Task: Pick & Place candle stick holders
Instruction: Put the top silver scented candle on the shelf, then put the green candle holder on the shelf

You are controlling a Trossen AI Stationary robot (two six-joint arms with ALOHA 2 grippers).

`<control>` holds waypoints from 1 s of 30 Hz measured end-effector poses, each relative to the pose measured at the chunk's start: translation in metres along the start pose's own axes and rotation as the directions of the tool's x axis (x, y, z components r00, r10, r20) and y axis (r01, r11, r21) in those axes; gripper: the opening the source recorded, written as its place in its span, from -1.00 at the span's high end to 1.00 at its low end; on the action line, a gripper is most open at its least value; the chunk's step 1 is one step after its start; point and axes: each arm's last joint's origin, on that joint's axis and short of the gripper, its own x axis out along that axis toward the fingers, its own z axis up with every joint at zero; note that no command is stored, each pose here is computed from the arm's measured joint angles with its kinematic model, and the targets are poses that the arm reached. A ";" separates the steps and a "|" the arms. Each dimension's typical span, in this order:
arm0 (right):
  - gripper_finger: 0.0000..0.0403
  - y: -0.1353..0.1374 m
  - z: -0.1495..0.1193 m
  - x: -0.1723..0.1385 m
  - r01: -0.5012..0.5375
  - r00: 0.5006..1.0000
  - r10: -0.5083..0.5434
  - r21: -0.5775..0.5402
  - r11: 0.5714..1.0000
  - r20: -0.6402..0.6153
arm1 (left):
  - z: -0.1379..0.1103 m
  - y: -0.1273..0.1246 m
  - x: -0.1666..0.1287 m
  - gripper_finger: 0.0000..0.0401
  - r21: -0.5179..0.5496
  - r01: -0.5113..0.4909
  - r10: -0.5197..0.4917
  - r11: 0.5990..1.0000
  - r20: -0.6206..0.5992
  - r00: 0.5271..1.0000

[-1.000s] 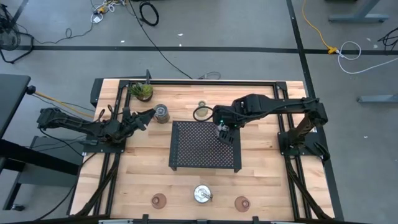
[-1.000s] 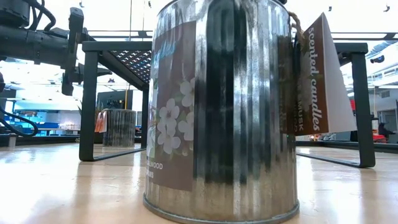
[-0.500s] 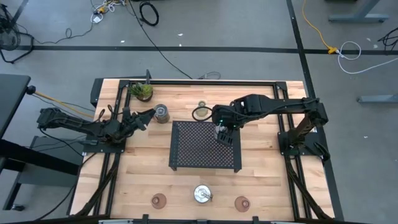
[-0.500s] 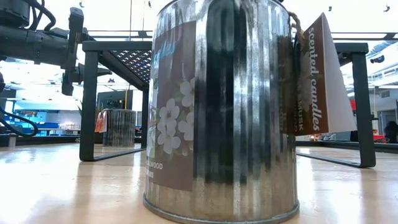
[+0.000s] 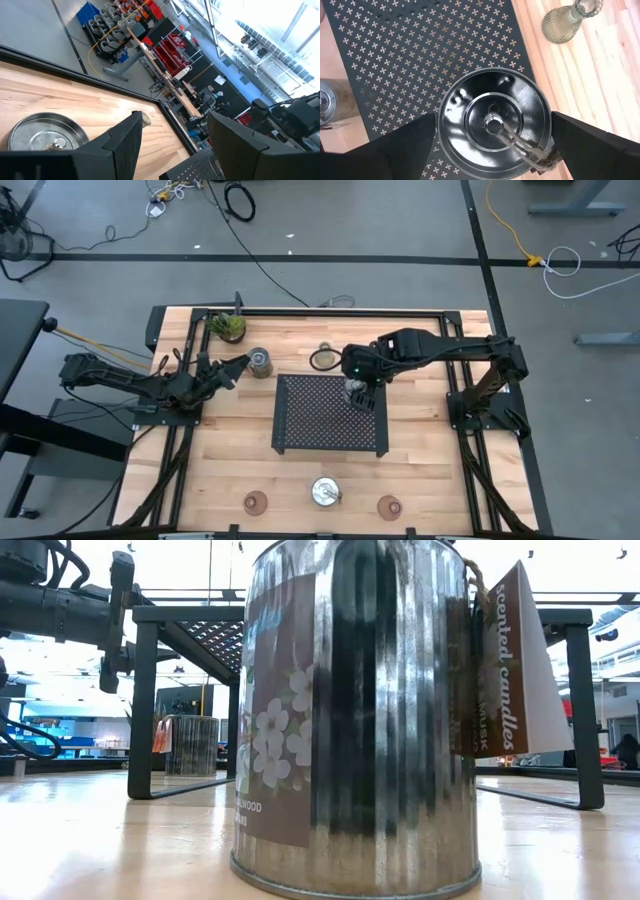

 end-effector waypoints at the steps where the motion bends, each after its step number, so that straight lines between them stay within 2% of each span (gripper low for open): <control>1: -0.91 0.000 0.000 0.000 0.000 1.000 0.000 -0.002 1.000 -0.001 | 0.000 0.000 0.000 -0.13 0.000 0.000 0.000 1.000 0.000 1.000; 7: -0.89 -0.005 0.003 -0.010 0.005 1.000 -0.005 0.009 1.000 0.023 | 0.000 0.000 0.000 -0.13 0.000 0.000 0.000 1.000 0.000 1.000; 12: -0.89 -0.010 0.010 -0.032 0.041 0.993 -0.042 0.010 0.999 0.109 | 0.000 0.000 0.000 -0.13 0.000 0.000 0.000 1.000 0.000 1.000; 18: -0.89 -0.023 0.017 -0.048 0.252 0.945 -0.245 -0.008 0.968 0.216 | 0.000 0.000 0.000 -0.13 0.000 -0.001 0.001 1.000 0.000 1.000; 20: -0.89 -0.034 0.024 -0.052 0.272 0.928 -0.270 0.030 0.962 0.258 | 0.000 0.000 0.000 -0.13 -0.001 0.000 0.000 1.000 0.000 1.000; 23: -0.88 -0.060 0.037 -0.055 0.248 0.908 -0.280 0.140 0.959 0.313 | 0.000 0.000 0.000 -0.13 -0.001 -0.003 0.003 1.000 0.003 1.000; 27: -0.82 -0.102 0.053 -0.042 0.160 0.925 -0.225 0.222 0.962 0.307 | 0.000 0.000 0.000 -0.13 -0.001 -0.003 0.003 1.000 0.004 1.000; 30: -0.78 -0.127 0.064 -0.021 0.147 0.940 -0.209 0.235 0.961 0.269 | 0.000 0.000 0.000 -0.13 -0.001 -0.003 0.003 1.000 0.004 1.000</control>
